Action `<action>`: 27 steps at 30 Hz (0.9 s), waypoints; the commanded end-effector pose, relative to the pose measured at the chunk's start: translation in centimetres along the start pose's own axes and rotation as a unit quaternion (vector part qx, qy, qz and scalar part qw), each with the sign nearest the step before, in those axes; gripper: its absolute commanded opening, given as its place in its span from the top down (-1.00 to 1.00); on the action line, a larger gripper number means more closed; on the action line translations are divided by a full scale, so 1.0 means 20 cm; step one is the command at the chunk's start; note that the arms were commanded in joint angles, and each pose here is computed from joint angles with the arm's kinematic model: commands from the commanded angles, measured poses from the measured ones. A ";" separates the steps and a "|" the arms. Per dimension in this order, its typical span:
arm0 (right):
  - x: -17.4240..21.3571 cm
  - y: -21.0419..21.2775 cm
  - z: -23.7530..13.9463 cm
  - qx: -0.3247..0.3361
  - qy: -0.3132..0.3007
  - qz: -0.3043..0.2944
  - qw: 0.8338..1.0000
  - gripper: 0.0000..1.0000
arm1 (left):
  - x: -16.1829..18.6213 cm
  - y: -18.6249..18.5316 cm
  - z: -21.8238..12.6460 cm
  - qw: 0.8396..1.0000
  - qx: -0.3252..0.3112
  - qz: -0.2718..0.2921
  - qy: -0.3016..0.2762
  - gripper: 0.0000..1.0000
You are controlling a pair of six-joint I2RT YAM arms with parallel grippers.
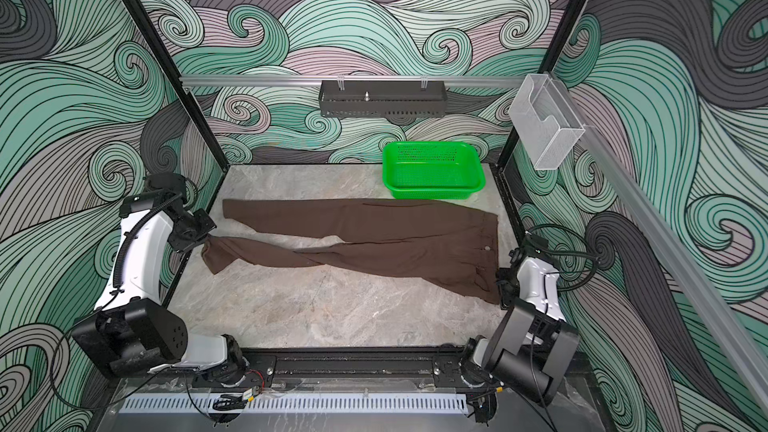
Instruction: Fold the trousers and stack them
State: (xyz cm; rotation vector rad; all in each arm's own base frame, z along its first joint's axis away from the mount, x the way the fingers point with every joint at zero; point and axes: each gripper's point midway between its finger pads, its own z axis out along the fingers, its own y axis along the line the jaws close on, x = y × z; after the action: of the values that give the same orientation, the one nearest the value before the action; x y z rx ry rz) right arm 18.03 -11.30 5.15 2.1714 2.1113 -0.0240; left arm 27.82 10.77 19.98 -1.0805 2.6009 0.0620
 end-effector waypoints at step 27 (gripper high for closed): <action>0.01 0.01 0.18 0.027 0.021 0.063 0.997 1.00 | -0.07 0.09 -0.07 0.999 -0.005 -0.035 -0.005 1.00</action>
State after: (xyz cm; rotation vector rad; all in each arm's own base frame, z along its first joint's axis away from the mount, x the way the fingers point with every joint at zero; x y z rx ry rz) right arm 19.56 -9.87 1.23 2.3187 2.0660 0.0364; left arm 27.38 11.80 20.22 -1.1464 2.5863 0.0402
